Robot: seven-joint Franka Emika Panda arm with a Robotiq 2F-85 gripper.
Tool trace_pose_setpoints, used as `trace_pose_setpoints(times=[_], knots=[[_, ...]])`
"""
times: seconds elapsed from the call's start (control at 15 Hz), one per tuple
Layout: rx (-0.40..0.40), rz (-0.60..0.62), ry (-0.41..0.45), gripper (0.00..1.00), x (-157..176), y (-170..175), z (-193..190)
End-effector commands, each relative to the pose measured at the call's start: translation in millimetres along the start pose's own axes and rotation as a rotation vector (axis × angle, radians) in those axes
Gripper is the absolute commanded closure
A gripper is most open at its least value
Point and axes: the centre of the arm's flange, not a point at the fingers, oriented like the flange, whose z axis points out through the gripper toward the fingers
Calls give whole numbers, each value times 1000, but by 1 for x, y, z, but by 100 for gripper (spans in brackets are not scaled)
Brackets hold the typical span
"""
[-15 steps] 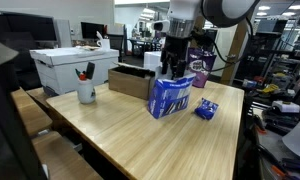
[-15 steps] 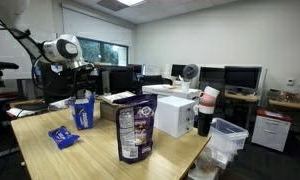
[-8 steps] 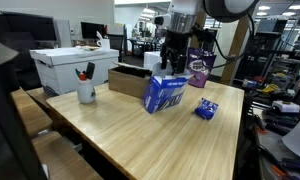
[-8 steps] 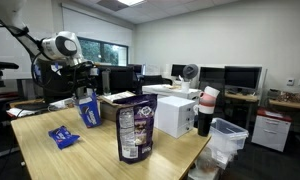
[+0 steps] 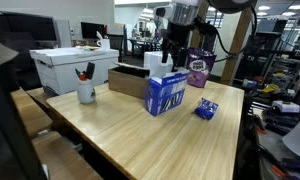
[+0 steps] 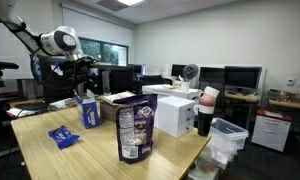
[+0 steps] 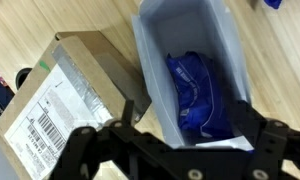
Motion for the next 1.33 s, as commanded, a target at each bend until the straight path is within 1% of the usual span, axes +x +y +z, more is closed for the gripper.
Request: trace_pose_setpoints(times=[0.0,0.53,0.8,0.93,1.07,1.13,1.2,1.27], knots=[[-10,21,-23,0,-6,4,-12],[-35,57,-26,0,-13,5,-26],[-27,56,-24,0,-17,3,-26],[-19,48,-50,0,-19,-1,-22],[-7,45,-66,6,-23,-7,-16],[0,40,-73,22,-26,-10,-12],[1,38,-74,30,-28,-12,-10],[7,32,-77,30,-32,-15,-8]])
